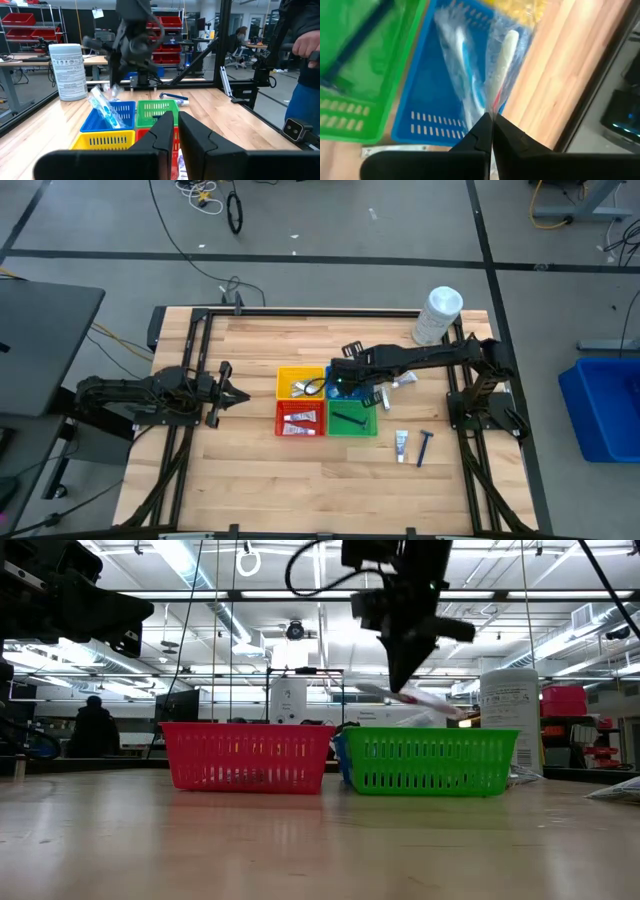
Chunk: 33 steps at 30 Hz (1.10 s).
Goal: Pick & Place Travel size toiletries
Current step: Put the red toothbrush into the blue bin
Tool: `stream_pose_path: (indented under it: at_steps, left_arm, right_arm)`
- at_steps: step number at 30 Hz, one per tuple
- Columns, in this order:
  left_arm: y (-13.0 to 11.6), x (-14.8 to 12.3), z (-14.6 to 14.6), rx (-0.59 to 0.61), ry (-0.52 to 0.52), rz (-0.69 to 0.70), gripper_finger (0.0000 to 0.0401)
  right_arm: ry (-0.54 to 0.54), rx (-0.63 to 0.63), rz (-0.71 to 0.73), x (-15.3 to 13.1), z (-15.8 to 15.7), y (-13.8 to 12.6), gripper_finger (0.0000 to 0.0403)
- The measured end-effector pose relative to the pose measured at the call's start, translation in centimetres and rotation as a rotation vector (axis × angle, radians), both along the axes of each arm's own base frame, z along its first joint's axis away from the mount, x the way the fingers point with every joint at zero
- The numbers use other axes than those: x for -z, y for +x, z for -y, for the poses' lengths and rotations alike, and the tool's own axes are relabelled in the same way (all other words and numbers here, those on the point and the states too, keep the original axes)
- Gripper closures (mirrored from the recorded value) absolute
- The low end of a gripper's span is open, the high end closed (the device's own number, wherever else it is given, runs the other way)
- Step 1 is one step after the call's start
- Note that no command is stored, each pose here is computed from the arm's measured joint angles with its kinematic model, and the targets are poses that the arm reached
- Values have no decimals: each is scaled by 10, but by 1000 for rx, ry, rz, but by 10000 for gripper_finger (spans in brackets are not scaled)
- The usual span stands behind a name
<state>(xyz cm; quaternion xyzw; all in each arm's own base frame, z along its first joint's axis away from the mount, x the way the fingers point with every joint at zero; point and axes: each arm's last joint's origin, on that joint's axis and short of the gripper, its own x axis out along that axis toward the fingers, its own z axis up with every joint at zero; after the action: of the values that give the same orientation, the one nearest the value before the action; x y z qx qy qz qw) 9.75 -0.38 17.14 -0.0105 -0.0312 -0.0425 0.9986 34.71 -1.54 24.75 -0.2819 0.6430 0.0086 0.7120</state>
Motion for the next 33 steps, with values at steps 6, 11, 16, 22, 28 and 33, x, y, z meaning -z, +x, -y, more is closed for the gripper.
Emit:
stream_pose_path:
  at_steps: [6, 11, 16, 22, 28, 33]
  left_arm:
    - [0, 0, 0, 0, 0, 0, 369]
    - [0, 0, 0, 0, 0, 0, 369]
    - [0, 0, 0, 0, 0, 0, 369]
    - [0, 0, 0, 0, 0, 0, 369]
    - [0, 0, 0, 0, 0, 0, 369]
    - [0, 0, 0, 0, 0, 0, 369]
  right_arm:
    - [97, 54, 86, -25, 4, 7, 391]
    - [203, 155, 139, -30, 6, 9, 391]
    - [280, 289, 188, -30, 16, 10, 392]
    - [309, 467, 271, -31, 37, 11, 392]
    - [362, 593, 308, -30, 51, 10, 392]
    - [371, 634, 334, -30, 54, 10, 392]
